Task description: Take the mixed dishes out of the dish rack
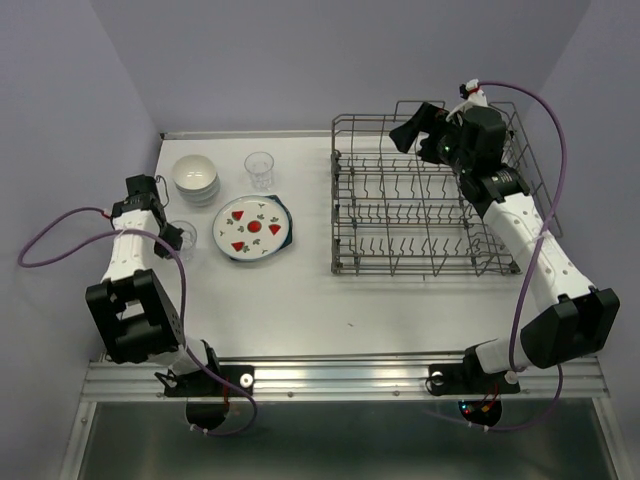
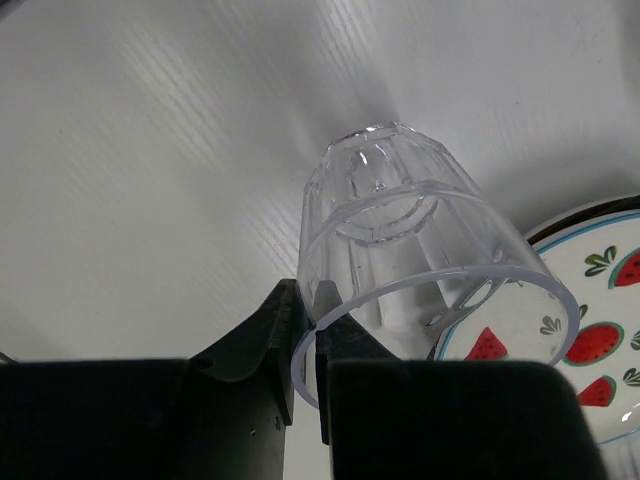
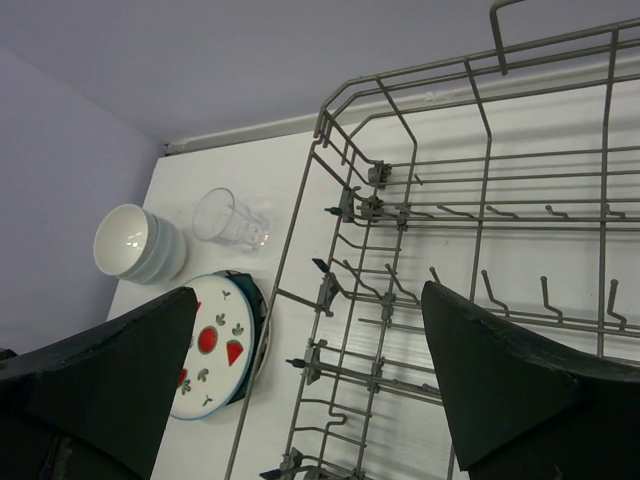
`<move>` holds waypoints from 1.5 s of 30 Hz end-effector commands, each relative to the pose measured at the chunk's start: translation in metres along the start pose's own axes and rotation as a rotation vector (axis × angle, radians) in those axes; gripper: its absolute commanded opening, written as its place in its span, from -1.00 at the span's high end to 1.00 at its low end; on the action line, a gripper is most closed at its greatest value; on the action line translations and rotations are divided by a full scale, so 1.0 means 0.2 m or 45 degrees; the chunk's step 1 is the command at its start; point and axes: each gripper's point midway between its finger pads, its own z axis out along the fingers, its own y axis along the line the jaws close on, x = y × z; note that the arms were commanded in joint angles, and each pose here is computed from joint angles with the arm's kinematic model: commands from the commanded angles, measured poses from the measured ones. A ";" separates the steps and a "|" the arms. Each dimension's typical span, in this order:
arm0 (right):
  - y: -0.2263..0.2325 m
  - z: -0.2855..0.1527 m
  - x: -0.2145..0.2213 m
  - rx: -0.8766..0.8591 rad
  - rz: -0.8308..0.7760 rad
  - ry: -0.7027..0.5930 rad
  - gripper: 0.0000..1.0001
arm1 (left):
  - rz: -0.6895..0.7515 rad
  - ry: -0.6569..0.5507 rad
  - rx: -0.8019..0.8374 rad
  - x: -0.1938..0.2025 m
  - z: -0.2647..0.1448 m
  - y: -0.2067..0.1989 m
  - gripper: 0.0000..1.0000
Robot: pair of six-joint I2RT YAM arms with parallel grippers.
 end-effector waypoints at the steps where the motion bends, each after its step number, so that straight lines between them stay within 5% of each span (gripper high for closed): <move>1: 0.02 -0.05 -0.15 0.037 -0.072 -0.113 -1.00 | -0.027 -0.017 0.071 -0.08 0.03 -0.06 1.00; 13: 0.03 -0.07 -0.16 0.025 -0.104 -0.109 -1.00 | -0.049 0.057 0.130 -0.12 0.18 -0.19 0.74; 15: 0.03 -0.07 -0.17 0.031 -0.105 -0.110 -1.00 | -0.047 0.063 0.141 -0.12 0.18 -0.20 0.41; 17: 0.03 -0.08 -0.18 0.029 -0.108 -0.114 -1.00 | -0.055 0.044 0.121 -0.15 0.17 -0.19 -0.33; 20: 0.04 -0.10 -0.20 0.033 -0.116 -0.131 -1.00 | -0.068 0.025 0.135 -0.17 0.14 -0.19 -0.69; 27: 0.04 -0.16 -0.25 0.055 -0.137 -0.177 -1.00 | -0.081 -0.039 0.189 -0.22 -0.02 -0.20 -0.75; 35: -0.04 -0.23 -0.36 0.203 -0.197 -0.285 -1.00 | -0.030 -0.335 0.406 -0.37 -0.53 -0.28 -0.98; 40: -0.17 -0.25 -0.40 0.412 -0.189 -0.311 -1.00 | 0.175 -0.454 0.659 -0.19 -0.93 -0.56 -0.98; 45: -0.44 -0.37 -0.41 0.707 -0.076 -0.417 -1.00 | 0.374 -0.441 0.861 0.08 -1.07 -0.81 -0.98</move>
